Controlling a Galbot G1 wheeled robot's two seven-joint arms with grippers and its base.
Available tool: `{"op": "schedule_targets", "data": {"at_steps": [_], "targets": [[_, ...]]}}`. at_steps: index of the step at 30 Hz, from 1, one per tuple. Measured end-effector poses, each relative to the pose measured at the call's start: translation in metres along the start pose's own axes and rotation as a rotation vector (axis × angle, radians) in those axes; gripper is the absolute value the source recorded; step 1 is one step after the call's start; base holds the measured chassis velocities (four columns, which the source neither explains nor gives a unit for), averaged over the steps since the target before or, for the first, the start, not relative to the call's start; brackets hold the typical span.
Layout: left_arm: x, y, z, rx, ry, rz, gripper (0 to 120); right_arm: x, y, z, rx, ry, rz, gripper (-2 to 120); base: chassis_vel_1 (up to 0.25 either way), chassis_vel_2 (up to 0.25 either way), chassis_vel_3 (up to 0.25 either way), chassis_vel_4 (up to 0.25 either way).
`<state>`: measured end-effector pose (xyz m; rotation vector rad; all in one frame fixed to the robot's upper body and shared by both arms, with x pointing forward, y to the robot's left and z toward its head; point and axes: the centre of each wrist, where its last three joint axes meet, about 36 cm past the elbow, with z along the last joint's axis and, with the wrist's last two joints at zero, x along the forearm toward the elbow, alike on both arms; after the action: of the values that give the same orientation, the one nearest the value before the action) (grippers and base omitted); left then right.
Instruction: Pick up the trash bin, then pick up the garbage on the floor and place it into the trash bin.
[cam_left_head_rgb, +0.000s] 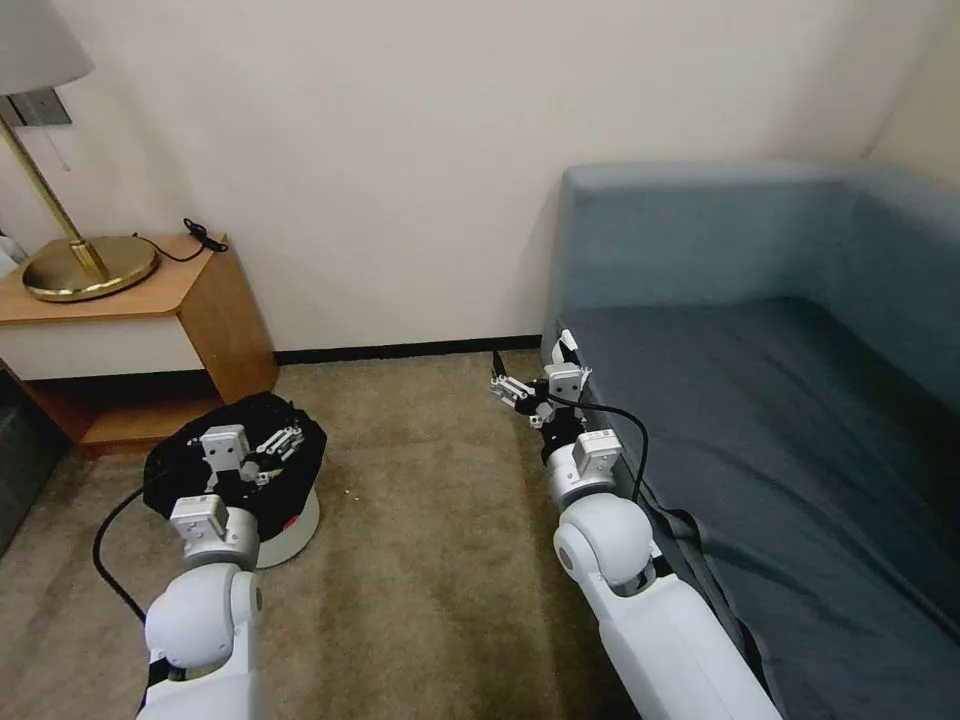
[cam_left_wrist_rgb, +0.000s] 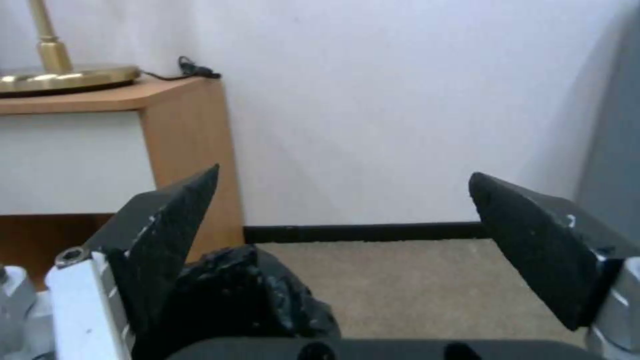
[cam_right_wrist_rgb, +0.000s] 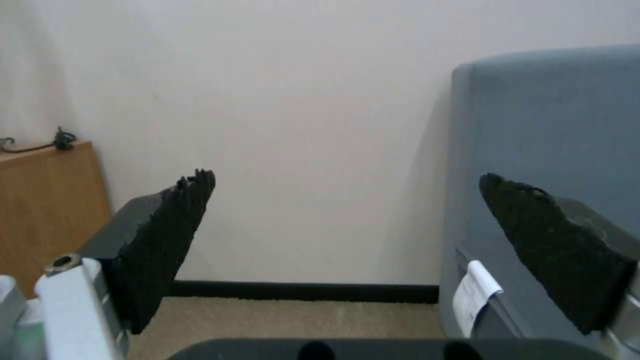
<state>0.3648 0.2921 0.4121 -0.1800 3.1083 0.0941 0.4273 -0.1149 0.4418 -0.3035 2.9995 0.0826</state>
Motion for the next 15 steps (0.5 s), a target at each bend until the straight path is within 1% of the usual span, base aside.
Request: {"op": "schedule_targets", "data": {"at_steps": [8,15], "targets": [[-0.0004,-0.0082,0.0028,0.008,-0.009,0.024,96,-0.0007,-0.0039,0.0018,0.006,-0.003,0.015,100,0.000,0.000,0.000,0.000],[0.0006,-0.0104,0.0060,0.012,-0.009,0.031,97,0.0013,-0.0043,0.0050,0.009,-0.003,0.017,100,0.000,0.000,0.000,0.000]]}}
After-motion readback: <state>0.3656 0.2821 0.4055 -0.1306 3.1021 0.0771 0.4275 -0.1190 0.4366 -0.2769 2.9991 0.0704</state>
